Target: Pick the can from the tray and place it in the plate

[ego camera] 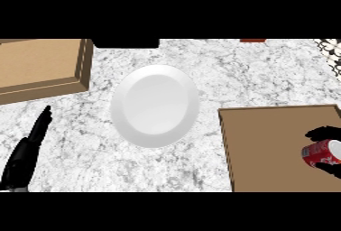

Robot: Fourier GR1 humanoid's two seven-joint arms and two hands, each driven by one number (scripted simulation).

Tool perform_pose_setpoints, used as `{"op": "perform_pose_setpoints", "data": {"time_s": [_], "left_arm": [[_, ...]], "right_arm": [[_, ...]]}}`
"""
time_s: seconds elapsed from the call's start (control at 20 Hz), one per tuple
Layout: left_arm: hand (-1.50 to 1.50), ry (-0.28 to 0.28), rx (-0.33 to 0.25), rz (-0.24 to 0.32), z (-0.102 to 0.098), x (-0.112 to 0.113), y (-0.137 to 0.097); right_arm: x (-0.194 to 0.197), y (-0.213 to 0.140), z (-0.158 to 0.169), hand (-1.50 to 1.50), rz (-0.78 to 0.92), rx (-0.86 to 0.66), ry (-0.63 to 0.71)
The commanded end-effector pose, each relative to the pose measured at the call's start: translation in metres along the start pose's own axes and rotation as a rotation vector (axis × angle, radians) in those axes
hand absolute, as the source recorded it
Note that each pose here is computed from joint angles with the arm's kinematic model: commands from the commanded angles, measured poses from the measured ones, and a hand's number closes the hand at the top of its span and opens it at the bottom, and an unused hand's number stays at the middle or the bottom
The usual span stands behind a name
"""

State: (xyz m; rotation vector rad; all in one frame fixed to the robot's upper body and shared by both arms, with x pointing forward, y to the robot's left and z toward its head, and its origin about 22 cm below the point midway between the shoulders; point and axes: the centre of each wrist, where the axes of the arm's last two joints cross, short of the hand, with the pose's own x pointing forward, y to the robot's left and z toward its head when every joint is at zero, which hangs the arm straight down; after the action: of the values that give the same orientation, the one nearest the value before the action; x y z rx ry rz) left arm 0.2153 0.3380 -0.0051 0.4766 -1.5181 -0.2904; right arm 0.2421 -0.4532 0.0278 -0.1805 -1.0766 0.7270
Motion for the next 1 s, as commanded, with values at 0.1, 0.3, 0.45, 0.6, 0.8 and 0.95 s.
{"op": "perform_pose_setpoints", "data": {"time_s": [0.1, 0.3, 0.45, 0.6, 0.8, 0.95], "left_arm": [[0.00, 0.004, -0.022, 0.002, -0.003, 0.015, -0.005], [0.00, 0.006, -0.018, -0.001, 0.019, 0.003, -0.017], [0.00, -0.036, -0.056, 0.013, -0.013, 0.018, -0.007], [0.00, -0.126, -0.116, 0.018, -0.021, 0.033, -0.024], [0.00, -0.150, -0.156, 0.011, -0.032, 0.042, -0.030], [0.00, -0.144, -0.143, 0.006, -0.032, 0.044, -0.034]], "right_arm": [[-0.011, 0.009, 0.001, 1.50, 0.004, -0.023, -0.037], [-0.004, 0.003, -0.013, 1.50, 0.041, -0.055, -0.038], [0.078, -0.005, -0.056, 1.50, 0.282, -0.057, -0.168], [0.141, -0.016, -0.069, 1.50, 0.545, -0.054, -0.246], [0.188, -0.028, -0.079, 1.50, 0.745, -0.113, -0.329], [0.207, -0.029, -0.095, 1.50, 0.755, -0.205, -0.419]]}}
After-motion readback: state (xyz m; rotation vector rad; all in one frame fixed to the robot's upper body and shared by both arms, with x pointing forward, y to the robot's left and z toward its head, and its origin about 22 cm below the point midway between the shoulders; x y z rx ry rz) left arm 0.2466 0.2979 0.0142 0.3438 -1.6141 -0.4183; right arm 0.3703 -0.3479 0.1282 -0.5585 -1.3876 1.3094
